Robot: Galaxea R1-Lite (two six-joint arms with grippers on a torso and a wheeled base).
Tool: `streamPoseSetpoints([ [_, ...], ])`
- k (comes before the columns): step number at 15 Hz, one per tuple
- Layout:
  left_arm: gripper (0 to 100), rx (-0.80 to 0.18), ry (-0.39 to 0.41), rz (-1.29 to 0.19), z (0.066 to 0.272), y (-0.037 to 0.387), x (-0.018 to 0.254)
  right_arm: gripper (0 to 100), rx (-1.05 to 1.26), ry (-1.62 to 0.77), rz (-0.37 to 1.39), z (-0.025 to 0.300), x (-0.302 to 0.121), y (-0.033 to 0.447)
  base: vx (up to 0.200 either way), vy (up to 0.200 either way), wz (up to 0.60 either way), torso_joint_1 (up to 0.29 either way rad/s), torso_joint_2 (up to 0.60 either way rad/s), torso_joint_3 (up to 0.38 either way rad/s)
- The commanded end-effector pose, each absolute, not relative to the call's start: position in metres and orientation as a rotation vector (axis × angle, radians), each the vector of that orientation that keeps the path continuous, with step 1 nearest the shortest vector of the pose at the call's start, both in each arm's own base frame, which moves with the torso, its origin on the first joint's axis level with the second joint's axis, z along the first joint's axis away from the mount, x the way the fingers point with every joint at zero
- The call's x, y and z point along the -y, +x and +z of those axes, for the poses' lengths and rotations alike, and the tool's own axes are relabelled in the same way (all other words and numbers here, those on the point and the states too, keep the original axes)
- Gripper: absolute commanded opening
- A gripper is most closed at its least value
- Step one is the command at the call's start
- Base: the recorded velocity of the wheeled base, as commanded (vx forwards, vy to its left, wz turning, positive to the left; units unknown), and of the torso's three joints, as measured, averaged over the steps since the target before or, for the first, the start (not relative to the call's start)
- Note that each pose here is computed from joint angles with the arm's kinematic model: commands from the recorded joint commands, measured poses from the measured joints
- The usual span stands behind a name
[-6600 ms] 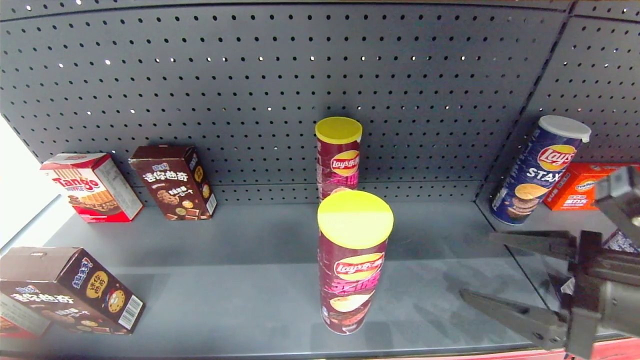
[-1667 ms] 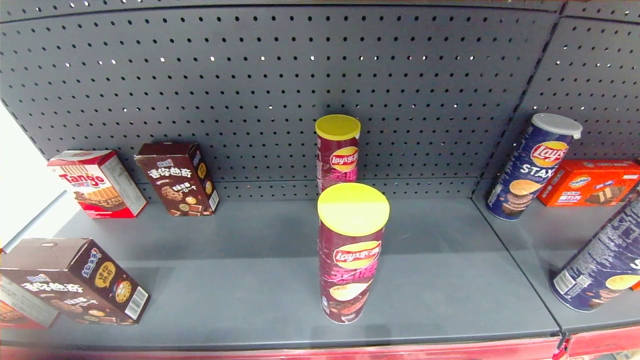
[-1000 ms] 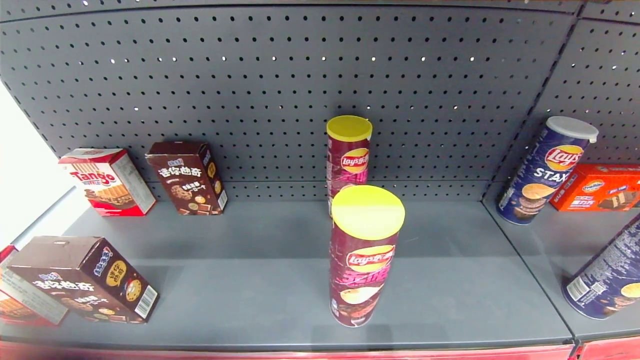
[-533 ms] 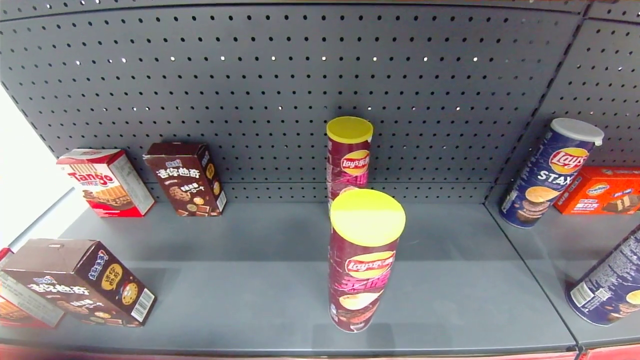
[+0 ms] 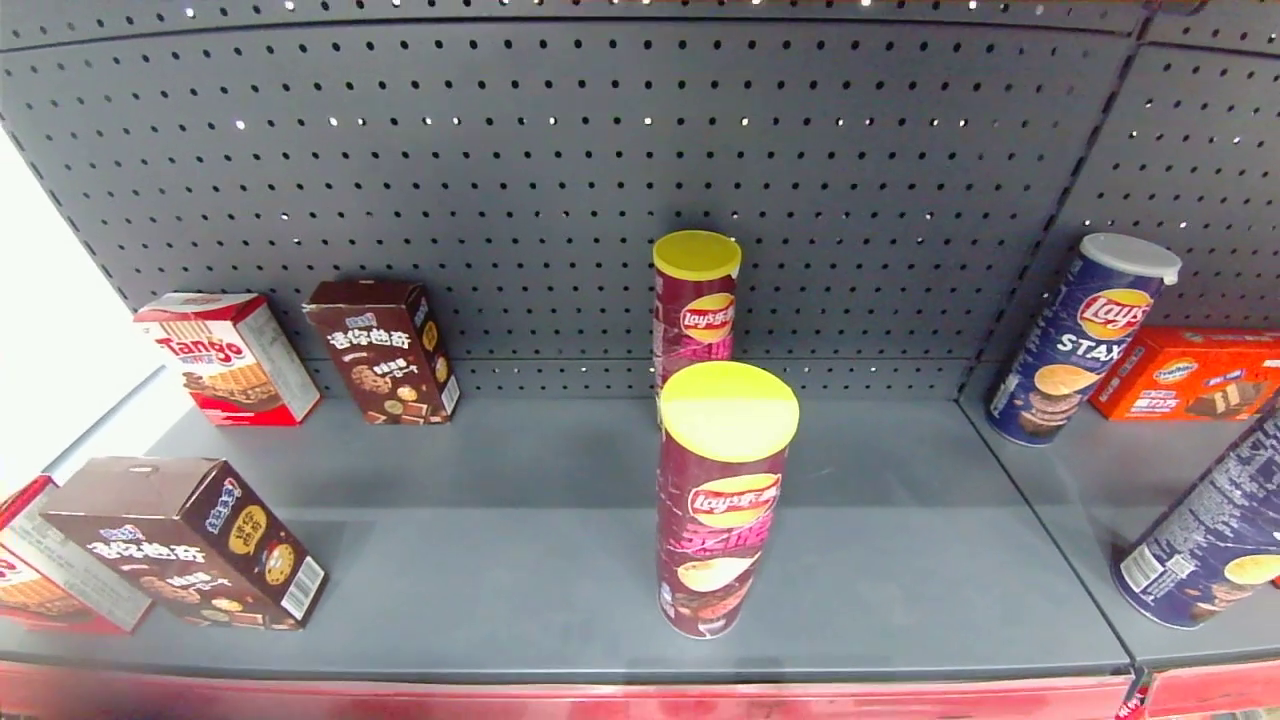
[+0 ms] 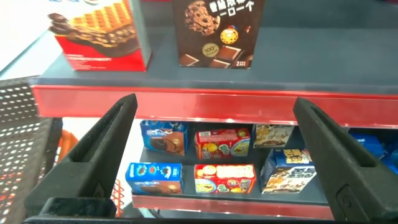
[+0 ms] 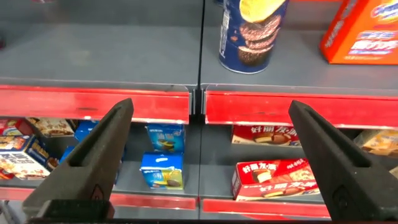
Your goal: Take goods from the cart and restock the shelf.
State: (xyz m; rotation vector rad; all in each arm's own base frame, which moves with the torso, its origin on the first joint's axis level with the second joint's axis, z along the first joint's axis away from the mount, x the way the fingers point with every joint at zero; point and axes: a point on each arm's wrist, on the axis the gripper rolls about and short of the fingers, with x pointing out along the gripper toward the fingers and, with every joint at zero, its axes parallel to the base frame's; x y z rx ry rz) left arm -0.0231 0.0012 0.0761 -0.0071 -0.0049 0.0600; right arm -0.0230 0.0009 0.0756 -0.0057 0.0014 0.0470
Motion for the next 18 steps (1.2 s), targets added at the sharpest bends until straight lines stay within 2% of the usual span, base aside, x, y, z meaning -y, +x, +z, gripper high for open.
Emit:
streamPoseSetpoints([
  [1, 100, 0.003, -0.008, 0.058, 0.0761, -0.023, -0.0012, 100, -0.003, -0.008, 0.048, 0.0754, -0.0009, -0.0229, 0.0, 0.0, 0.0, 0.0, 0.0, 0.0],
  [4, 100, 0.003, -0.008, 0.058, 0.0761, -0.023, -0.0012, 100, -0.003, -0.006, 0.048, 0.0754, -0.0009, -0.0229, -0.067, 0.0, 0.0, 0.002, 0.0, 0.001],
  [18, 100, 0.003, -0.008, 0.06, 0.0761, -0.023, -0.0012, 100, -0.003, -0.008, 0.048, 0.0754, -0.0009, -0.0229, 0.0, 0.0, 0.0, 0.0, 0.0, 0.0],
])
